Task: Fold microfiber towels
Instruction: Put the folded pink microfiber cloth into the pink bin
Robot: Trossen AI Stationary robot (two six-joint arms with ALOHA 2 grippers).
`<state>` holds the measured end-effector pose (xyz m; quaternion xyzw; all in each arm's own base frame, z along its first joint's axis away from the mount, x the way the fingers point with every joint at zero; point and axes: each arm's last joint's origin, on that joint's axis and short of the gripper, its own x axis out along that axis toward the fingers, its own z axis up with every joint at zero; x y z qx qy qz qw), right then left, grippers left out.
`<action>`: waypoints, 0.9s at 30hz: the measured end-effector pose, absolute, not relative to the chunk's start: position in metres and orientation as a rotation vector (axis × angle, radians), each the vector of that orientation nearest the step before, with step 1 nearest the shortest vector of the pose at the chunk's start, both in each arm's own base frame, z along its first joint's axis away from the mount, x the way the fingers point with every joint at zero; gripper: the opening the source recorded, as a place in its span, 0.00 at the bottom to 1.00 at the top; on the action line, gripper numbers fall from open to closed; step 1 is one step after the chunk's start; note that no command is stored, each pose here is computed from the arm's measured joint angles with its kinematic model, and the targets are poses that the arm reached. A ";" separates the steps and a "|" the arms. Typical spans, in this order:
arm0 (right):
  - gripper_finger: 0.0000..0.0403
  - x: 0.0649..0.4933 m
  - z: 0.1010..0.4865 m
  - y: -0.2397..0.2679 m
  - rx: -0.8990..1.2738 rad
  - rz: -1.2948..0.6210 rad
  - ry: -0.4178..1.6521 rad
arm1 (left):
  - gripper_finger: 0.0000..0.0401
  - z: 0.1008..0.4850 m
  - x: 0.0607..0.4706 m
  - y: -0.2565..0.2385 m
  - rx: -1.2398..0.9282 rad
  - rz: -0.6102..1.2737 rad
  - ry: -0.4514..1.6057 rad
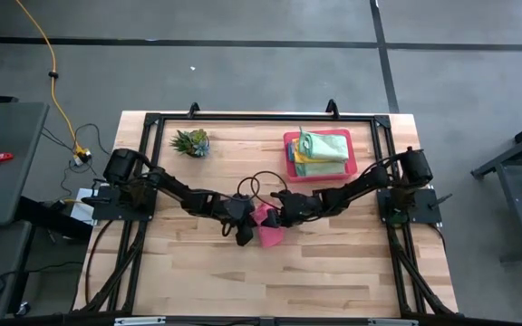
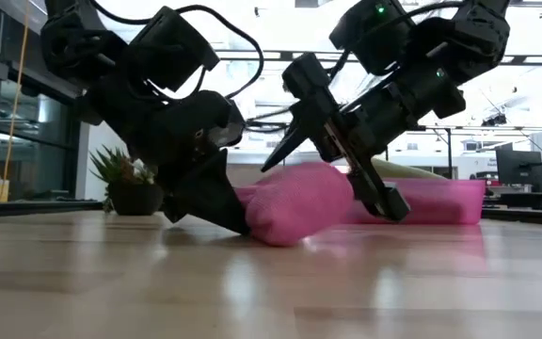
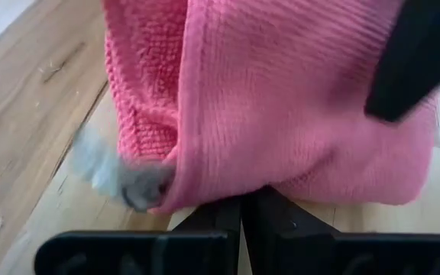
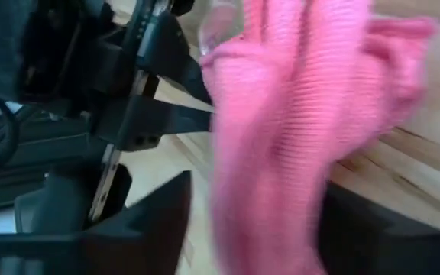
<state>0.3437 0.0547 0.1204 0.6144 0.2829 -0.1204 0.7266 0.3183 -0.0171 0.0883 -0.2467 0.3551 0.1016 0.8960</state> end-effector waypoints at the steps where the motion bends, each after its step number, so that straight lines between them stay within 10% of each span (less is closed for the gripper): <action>1: 0.52 0.343 0.123 0.054 1.350 -0.259 0.626 | 0.00 0.089 0.317 -0.017 -0.501 0.200 0.748; 8: 0.05 0.341 0.130 0.050 1.286 -0.247 0.634 | 0.00 0.105 0.311 -0.014 -0.410 0.177 0.759; 27: 0.01 0.244 0.257 -0.018 1.033 -0.374 0.559 | 0.00 0.280 0.204 0.012 -0.128 0.350 0.346</action>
